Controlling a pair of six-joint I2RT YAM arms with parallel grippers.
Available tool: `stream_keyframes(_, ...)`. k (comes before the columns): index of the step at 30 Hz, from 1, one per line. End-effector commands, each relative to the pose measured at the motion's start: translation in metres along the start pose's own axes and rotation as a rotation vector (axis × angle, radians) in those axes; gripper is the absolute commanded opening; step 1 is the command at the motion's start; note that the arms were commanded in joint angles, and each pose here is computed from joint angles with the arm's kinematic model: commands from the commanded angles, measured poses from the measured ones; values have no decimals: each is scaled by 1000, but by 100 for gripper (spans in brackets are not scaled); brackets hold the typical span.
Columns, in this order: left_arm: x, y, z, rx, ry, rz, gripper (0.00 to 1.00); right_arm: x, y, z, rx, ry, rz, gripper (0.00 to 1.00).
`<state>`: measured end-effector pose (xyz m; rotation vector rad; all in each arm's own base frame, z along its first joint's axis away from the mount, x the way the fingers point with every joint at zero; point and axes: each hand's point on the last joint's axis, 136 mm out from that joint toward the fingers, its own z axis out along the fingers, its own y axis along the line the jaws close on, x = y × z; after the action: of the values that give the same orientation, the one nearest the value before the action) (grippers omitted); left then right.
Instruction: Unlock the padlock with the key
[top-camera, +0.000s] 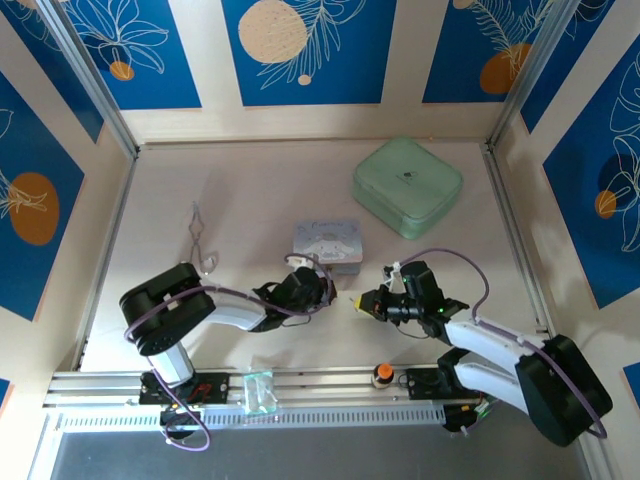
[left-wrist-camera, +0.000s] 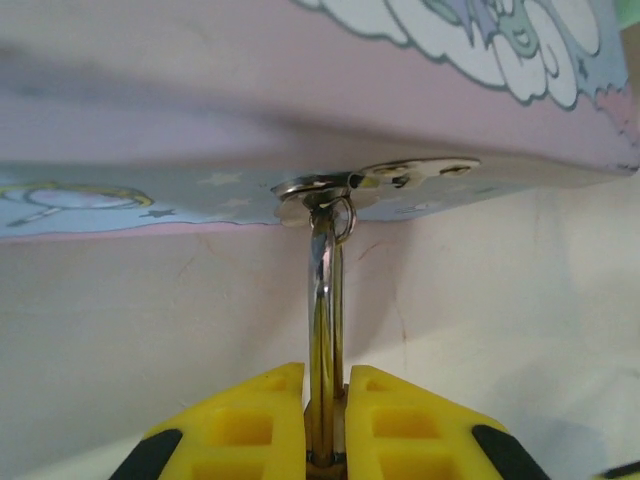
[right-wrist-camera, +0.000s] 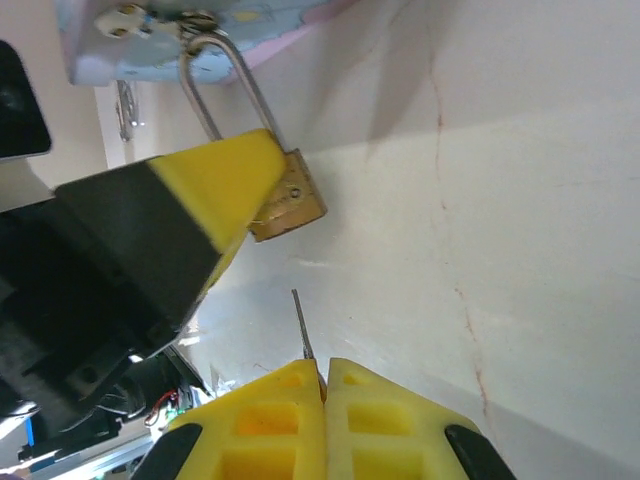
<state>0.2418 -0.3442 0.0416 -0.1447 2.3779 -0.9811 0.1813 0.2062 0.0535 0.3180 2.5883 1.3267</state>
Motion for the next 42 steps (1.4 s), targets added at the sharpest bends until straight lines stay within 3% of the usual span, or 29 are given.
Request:
stream_keyframes(1, -1, -4, 0, 70, -19, -164, 0, 2, 15, 7, -83, 37, 19, 0)
stream_keyframes(16, -6, -4, -3, 174, -77, -356, 0, 5, 23, 20, -162, 128, 150, 0)
stream_keyframes(42, -4, -12, -1, 263, -72, -486, 0, -8, 22, 17, -160, 61, 184, 0)
